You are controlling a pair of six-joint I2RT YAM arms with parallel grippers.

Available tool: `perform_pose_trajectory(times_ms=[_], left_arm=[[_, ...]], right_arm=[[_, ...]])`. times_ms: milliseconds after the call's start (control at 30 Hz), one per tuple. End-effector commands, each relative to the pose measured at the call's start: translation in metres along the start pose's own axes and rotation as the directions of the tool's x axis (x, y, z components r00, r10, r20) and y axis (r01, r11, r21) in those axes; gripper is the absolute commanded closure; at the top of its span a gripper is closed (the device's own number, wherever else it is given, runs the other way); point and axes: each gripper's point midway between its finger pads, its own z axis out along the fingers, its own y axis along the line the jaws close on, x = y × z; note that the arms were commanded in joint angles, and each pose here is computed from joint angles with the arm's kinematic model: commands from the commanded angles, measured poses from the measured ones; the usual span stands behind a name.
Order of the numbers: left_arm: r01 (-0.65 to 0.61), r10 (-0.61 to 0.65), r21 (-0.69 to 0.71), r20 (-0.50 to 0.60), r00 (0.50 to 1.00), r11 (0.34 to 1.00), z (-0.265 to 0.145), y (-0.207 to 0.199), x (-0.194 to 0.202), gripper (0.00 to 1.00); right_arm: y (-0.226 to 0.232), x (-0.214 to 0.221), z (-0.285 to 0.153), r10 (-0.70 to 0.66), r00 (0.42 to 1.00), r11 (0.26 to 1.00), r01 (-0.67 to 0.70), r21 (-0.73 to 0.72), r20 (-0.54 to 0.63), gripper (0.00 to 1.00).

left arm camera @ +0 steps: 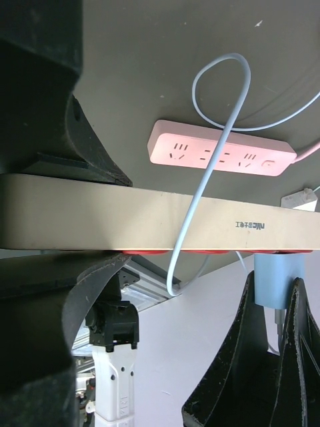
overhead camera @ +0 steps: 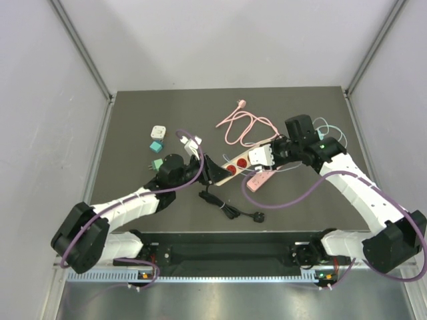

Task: Pull the plug off the socket

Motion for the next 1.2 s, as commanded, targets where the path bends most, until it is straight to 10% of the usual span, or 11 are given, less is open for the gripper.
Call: perform_pose_trajectory(times_ms=[0,600,900,1167], left_arm=[[0.055,-0.025,-0.252,0.123,0.992,0.966,-0.003,0.061,-0.021,1.00],[-0.123,0.106,-0.343,-0.067,0.992,0.931,-0.001,0.088,-0.002,1.00],[0.073,-0.062,-0.365,0.040,0.997,0.928,-0.002,0.100,-0.010,1.00],[0.060,-0.068,-0.318,-0.013,0.998,0.946,0.007,0.100,-0.009,1.00]], right_arm=[[-0.027,0.002,-0.038,0.045,0.998,0.989,-0.037,0.146,-0.051,1.00],[-0.016,0.009,-0.024,0.021,0.998,0.984,-0.033,-0.175,-0.067,1.00],[-0.046,-0.003,-0.043,0.128,0.989,0.934,-0.095,0.345,-0.075,1.00],[-0.017,-0.003,-0.040,0.075,0.993,0.978,-0.056,0.199,-0.091,1.00]])
